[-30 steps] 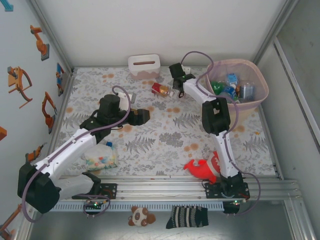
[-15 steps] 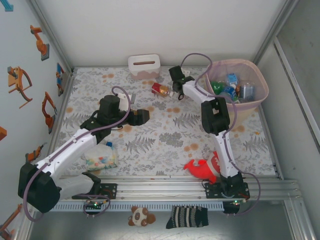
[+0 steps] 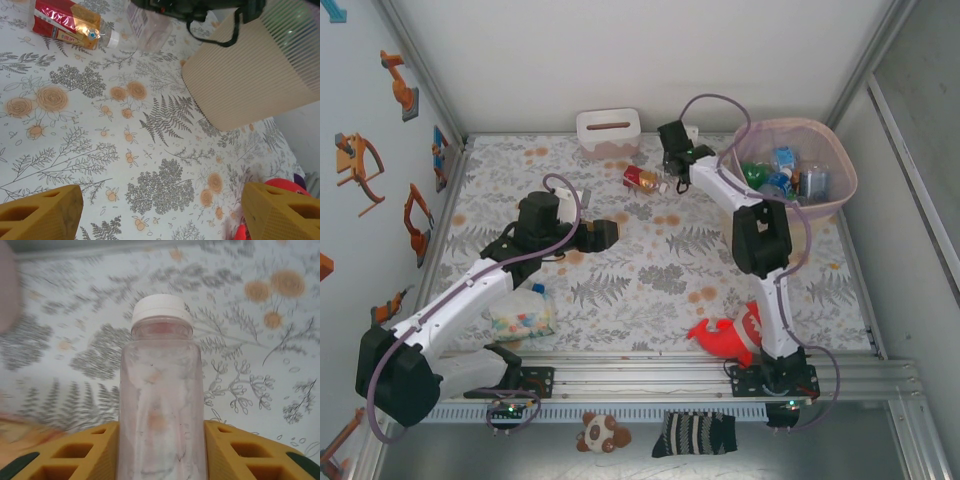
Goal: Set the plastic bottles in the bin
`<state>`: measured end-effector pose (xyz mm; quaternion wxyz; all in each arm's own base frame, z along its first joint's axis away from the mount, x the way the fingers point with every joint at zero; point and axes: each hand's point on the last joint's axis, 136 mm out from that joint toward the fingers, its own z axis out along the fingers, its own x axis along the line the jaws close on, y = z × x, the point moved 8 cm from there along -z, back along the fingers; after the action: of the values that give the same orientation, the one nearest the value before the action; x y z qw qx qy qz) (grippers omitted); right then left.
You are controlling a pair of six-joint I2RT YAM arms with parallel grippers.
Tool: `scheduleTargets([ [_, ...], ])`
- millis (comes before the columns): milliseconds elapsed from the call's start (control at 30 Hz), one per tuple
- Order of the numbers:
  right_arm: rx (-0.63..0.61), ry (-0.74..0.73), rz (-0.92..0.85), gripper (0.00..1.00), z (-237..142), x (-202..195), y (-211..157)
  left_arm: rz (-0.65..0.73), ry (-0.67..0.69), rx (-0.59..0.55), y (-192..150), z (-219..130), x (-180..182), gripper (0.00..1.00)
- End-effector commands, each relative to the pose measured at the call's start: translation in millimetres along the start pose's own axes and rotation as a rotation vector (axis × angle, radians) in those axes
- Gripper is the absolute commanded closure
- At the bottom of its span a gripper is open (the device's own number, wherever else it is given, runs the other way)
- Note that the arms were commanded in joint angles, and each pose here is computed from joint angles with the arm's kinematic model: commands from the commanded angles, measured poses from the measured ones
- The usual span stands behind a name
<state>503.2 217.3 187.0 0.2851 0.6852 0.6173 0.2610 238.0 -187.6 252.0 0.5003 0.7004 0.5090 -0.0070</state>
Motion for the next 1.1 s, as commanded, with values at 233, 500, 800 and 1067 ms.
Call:
scheduleTargets([
  [233, -0.148, 0.164, -0.060, 0.57, -129, -4, 56, -0.022, -0.037, -0.019, 6, 5, -1, 0.18],
  [500, -0.249, 0.221, -0.068, 0.60, -206, -28, 78, -0.030, -0.049, -0.010, 8, 9, -1, 0.18],
  [800, -0.352, 0.192, -0.109, 0.60, -275, -64, 89, -0.033, -0.055, -0.011, 9, 8, -3, 0.18],
  [1067, -0.366, 0.128, -0.067, 0.60, -302, -116, 90, -0.039, -0.055, -0.011, 8, 7, -3, 0.18],
])
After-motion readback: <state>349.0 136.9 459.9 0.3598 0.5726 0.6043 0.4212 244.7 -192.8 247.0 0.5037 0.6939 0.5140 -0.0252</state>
